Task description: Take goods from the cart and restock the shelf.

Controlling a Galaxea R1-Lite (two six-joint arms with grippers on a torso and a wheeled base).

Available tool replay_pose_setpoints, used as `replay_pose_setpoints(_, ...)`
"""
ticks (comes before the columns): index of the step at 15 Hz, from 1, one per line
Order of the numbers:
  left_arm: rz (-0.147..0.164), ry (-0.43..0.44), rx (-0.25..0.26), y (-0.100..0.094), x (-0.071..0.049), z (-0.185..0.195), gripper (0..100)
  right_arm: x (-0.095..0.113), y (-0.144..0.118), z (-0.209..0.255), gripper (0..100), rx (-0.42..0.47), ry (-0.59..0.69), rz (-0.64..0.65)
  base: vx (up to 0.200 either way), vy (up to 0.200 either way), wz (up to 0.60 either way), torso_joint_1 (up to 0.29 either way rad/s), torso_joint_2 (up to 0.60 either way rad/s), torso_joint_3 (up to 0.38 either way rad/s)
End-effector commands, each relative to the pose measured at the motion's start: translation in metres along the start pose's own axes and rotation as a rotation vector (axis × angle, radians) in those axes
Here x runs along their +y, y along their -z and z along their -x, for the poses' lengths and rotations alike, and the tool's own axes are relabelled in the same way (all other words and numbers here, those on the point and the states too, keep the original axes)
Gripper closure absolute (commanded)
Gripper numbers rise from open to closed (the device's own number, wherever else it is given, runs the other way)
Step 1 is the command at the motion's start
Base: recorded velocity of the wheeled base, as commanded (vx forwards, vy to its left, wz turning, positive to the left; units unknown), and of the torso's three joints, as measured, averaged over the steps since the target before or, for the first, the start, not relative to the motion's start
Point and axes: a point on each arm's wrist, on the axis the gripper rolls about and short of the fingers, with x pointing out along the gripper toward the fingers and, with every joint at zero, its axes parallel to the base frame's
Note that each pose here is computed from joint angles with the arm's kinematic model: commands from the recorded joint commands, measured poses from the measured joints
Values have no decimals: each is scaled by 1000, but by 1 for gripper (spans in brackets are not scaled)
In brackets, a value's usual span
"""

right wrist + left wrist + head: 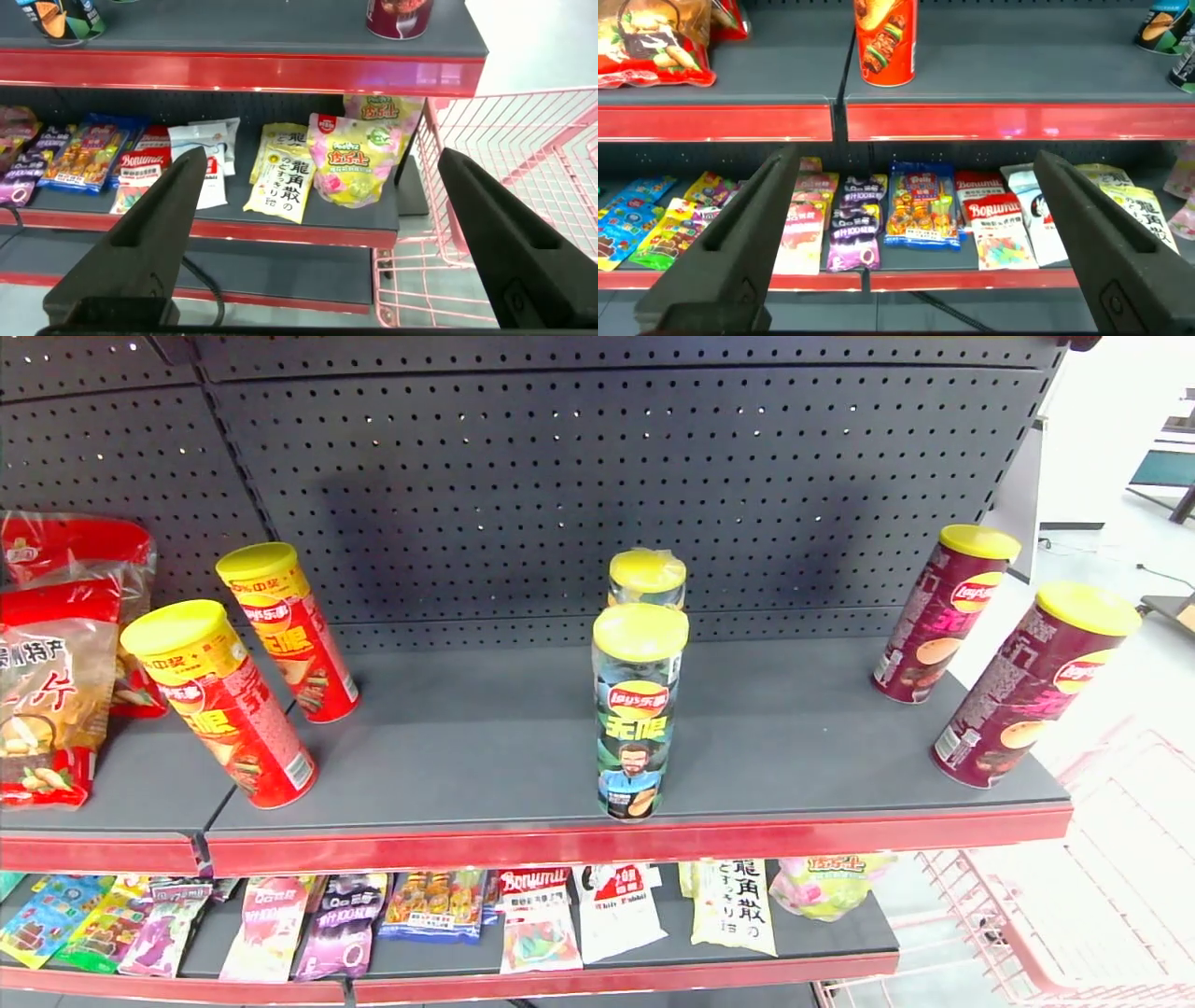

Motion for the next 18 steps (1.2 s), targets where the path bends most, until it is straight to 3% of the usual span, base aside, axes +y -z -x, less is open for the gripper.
replay_pose_setpoints(1, 0, -1, 0, 0, 0, 0, 0, 0, 0, 0, 0, 1, -1, -3, 0, 0, 0, 0, 0, 0)
replay_pose_setpoints(18, 0, -1, -1, 0, 0, 0, 0, 0, 0, 0, 0, 1, 2, -4, 0, 0, 0, 0, 0, 0)
